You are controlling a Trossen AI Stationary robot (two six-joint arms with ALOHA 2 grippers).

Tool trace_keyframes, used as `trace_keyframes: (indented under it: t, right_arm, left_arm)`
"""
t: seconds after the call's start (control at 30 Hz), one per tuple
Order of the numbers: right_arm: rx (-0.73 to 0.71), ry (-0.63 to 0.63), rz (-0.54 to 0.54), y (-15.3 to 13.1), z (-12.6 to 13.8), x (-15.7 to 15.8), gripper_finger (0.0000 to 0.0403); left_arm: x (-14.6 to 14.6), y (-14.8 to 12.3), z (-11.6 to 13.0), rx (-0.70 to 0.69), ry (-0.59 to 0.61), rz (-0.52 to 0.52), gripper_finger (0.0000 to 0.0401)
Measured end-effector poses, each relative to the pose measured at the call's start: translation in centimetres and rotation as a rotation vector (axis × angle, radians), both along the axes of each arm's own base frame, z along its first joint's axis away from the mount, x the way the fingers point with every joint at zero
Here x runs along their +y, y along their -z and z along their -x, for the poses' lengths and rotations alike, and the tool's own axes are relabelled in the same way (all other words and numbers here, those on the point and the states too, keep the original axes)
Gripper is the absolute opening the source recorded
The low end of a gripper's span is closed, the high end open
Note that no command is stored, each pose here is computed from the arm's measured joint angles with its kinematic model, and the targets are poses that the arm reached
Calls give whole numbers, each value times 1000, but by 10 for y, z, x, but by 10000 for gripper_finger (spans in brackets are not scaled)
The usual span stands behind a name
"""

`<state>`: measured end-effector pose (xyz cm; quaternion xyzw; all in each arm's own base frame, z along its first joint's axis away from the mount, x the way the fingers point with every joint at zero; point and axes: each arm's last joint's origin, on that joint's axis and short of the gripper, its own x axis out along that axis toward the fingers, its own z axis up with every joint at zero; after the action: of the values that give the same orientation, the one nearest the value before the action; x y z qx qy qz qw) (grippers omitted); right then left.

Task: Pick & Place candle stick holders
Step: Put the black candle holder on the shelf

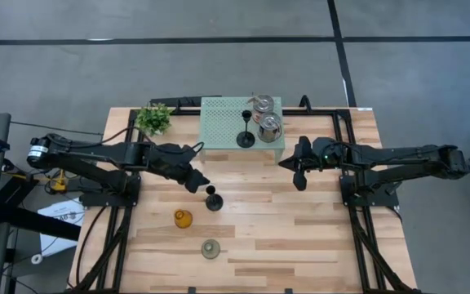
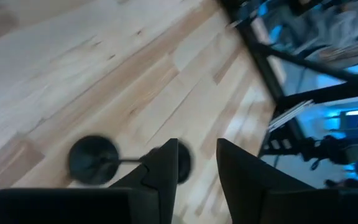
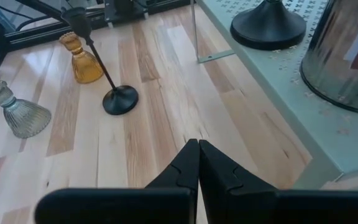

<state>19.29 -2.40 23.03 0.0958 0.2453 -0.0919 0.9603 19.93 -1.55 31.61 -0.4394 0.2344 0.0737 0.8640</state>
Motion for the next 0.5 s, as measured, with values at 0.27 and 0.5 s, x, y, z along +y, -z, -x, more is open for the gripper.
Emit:
trace_keyframes:
  t: [0.27,0.5]
  right_arm:
    - [0,1,-2,0,0,0,0]
    - [2,5,-9,0,0,0,0]
  left_arm:
    - [-2,12,-8,88,30,33,111]
    - [-3,25,-19,163,55,29,111]
